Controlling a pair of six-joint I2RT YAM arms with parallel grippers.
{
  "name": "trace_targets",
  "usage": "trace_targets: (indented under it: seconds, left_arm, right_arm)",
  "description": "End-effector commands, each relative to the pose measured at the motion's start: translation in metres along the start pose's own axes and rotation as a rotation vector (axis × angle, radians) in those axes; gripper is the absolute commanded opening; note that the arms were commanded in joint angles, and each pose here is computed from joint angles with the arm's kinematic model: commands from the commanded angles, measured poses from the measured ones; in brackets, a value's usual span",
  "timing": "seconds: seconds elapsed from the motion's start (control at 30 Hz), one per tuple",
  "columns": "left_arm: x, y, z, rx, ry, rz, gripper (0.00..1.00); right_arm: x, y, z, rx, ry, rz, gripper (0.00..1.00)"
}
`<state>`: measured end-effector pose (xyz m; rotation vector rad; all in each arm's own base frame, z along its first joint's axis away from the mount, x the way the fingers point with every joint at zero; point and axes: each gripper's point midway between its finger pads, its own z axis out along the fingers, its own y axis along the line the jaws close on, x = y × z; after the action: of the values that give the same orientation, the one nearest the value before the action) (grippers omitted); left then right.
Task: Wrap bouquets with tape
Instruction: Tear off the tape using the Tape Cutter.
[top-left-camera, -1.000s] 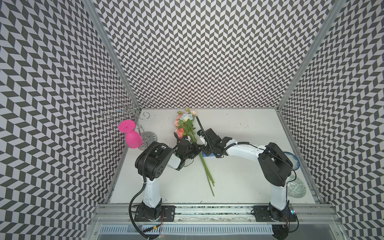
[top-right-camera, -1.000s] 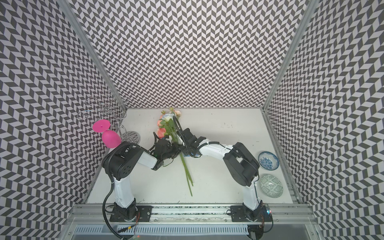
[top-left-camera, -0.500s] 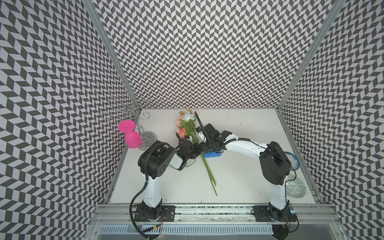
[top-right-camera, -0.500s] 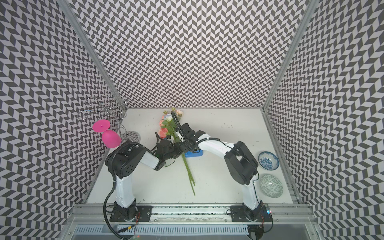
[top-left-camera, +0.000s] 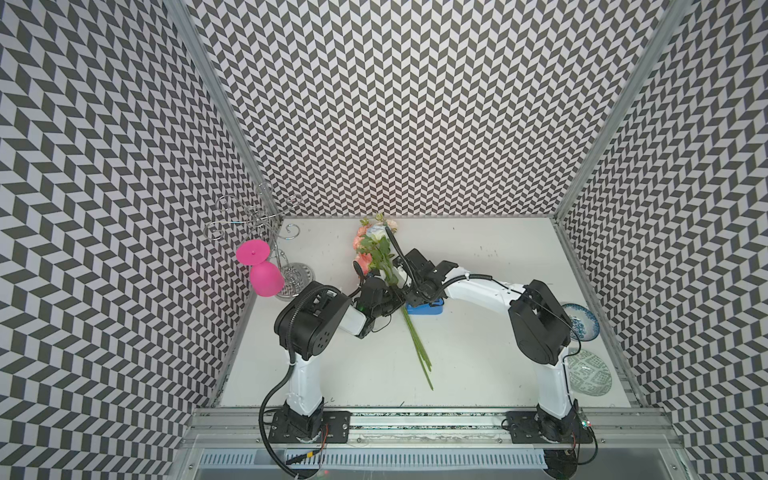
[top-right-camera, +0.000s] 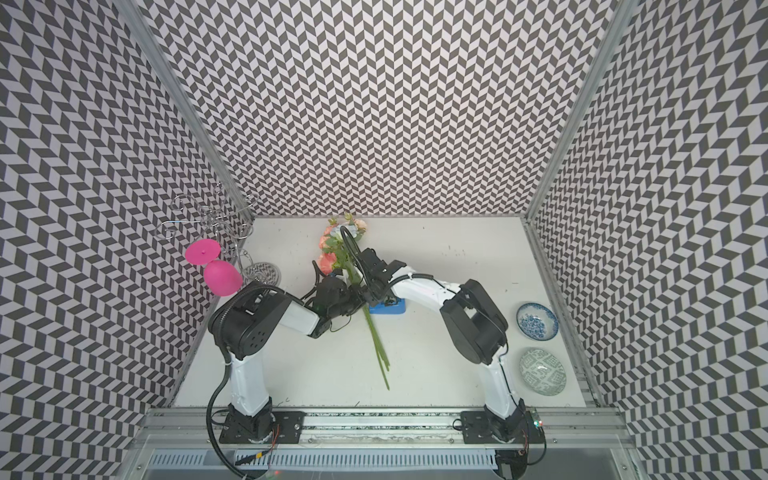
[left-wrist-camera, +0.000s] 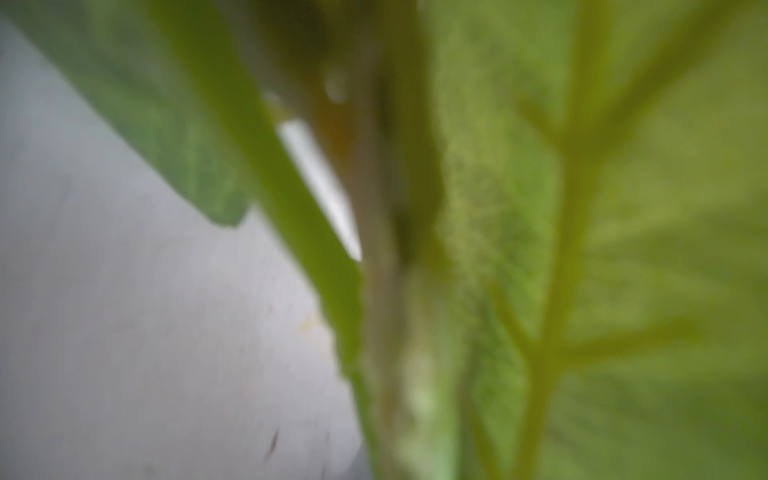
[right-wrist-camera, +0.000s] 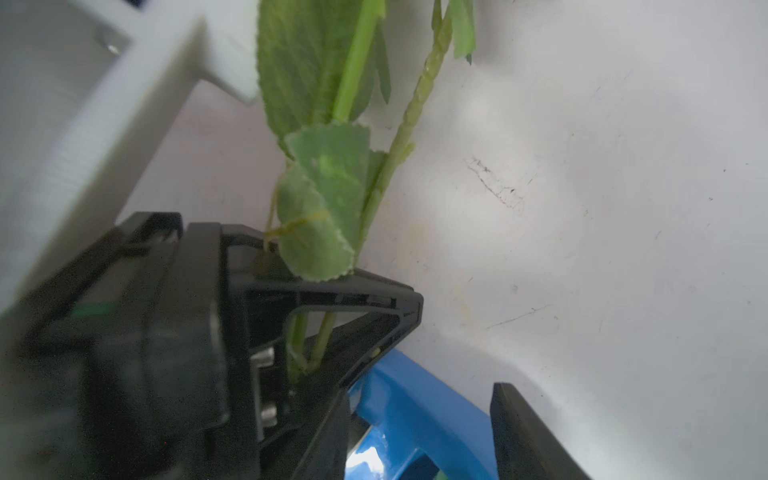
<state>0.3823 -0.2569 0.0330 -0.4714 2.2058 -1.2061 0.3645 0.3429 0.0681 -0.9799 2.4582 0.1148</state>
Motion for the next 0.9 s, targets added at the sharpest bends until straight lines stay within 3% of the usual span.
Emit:
trace_targets:
  seconds: [0.0, 0.13, 0.27, 0.37, 0.47, 0.87]
  left_arm:
    - [0.002, -0.001, -0.009, 0.056, 0.0, -0.033, 0.0]
    - [0.002, -0.002, -0.008, 0.061, 0.01, -0.033, 0.0]
    - [-0.003, 0.018, -0.01, -0.071, -0.021, 0.001, 0.0]
    - [-0.009, 0.01, -0.015, 0.014, -0.045, -0.028, 0.15]
    - [-0.012, 0.0, -0.016, 0.063, -0.04, -0.034, 0.07]
    - [-0.007, -0.005, -0.019, 0.125, -0.029, -0.093, 0.0]
  right_arm:
    - [0.012, 0.009, 0.004, -0.015, 0.012, 0.011, 0.58]
    - [-0.014, 0.002, -0.023, -0.115, -0.093, 0.07, 0.59]
    - [-0.023, 0.0, -0.03, -0.103, -0.092, 0.022, 0.62]
    - [-0.018, 0.009, -0.022, -0.121, -0.069, 0.001, 0.62]
    - [-0.011, 0.017, -0.013, -0.11, -0.043, -0.025, 0.62]
    - [0.017, 0.014, 0.017, -0.02, 0.066, -0.016, 0.61]
